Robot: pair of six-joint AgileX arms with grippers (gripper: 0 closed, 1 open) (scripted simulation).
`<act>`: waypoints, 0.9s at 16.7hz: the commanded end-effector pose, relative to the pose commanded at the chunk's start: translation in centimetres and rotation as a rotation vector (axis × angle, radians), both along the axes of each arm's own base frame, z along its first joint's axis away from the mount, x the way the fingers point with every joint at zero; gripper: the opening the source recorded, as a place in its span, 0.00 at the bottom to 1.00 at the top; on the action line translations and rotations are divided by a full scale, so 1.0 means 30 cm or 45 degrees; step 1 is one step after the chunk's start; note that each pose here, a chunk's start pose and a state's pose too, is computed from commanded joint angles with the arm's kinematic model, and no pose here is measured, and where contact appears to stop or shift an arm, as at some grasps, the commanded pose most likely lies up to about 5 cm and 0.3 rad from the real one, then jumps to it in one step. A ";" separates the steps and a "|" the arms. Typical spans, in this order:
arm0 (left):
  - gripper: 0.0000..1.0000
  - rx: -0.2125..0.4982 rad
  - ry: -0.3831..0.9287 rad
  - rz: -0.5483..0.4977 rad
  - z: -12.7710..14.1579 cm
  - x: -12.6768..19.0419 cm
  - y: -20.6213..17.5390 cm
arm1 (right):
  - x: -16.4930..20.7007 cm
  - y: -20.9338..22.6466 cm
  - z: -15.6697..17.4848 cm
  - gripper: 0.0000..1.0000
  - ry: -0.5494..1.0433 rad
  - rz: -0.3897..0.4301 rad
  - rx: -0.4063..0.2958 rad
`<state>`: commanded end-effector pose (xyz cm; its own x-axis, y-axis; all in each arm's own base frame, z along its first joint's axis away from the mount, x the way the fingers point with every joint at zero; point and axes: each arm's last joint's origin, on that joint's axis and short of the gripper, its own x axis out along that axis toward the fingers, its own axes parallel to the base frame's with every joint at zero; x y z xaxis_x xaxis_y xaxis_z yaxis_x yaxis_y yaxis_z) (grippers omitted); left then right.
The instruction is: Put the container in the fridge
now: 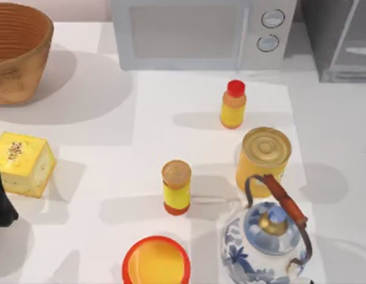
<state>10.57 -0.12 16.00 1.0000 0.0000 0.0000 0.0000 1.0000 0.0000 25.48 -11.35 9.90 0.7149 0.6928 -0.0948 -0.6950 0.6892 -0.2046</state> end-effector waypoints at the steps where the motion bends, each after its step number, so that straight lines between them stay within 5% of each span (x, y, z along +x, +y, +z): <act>1: 1.00 0.000 0.000 0.000 0.000 0.000 0.000 | 0.010 -0.027 0.015 0.01 0.000 0.001 -0.013; 5: 1.00 0.000 0.000 0.000 0.000 0.000 0.000 | 0.007 -0.119 0.061 0.01 0.047 0.004 -0.011; 15: 1.00 0.000 0.000 0.000 0.000 0.000 0.000 | -0.131 -0.173 0.055 0.01 0.184 -0.018 0.173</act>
